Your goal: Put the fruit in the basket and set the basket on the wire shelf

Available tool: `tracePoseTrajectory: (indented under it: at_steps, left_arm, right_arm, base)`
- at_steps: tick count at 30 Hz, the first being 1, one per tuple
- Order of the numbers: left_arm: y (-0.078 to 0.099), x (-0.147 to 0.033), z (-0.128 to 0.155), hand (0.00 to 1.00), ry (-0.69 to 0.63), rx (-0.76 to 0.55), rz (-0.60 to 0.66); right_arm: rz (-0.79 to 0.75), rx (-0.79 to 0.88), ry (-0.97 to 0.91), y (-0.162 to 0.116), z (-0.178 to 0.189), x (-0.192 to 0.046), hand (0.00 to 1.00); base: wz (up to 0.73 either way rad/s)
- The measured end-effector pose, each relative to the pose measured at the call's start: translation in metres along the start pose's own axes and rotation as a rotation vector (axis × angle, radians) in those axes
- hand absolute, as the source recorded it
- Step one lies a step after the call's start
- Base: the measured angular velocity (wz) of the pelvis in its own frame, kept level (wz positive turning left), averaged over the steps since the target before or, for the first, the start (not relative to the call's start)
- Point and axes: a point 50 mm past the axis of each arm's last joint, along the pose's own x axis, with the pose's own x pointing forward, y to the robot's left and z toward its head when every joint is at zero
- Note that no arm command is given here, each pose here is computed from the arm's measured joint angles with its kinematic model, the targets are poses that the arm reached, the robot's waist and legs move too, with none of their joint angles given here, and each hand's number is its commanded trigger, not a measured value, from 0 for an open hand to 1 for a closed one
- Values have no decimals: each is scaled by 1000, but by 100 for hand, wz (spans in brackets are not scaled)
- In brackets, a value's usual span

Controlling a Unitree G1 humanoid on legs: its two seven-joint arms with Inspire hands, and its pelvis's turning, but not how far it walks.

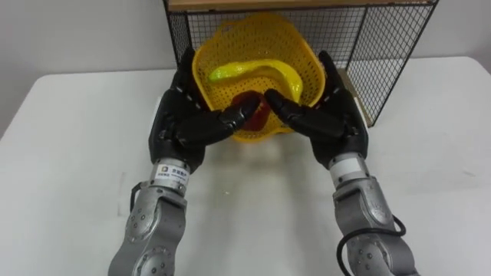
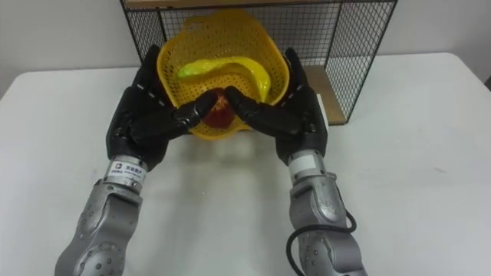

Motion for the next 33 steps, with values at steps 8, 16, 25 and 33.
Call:
tracePoseTrajectory:
  at_steps: [8,16,25,33]
  left_arm:
    - [2,0,-4,0,16,2,9]
    - [4,-1,-8,0,48,9,17]
    - [4,0,-7,0,48,35,16]
    - [4,0,-8,0,56,46,23]
  right_arm:
    - [-2,-12,8,-3,0,-1,0]
    - [-14,-16,20,-4,-1,0,0]
    - [-12,-11,24,-3,0,0,0]
    - [-24,-9,24,-4,-1,0,0]
  base:
    - [-5]
    - [-5]
    - [-2]
    - [-4]
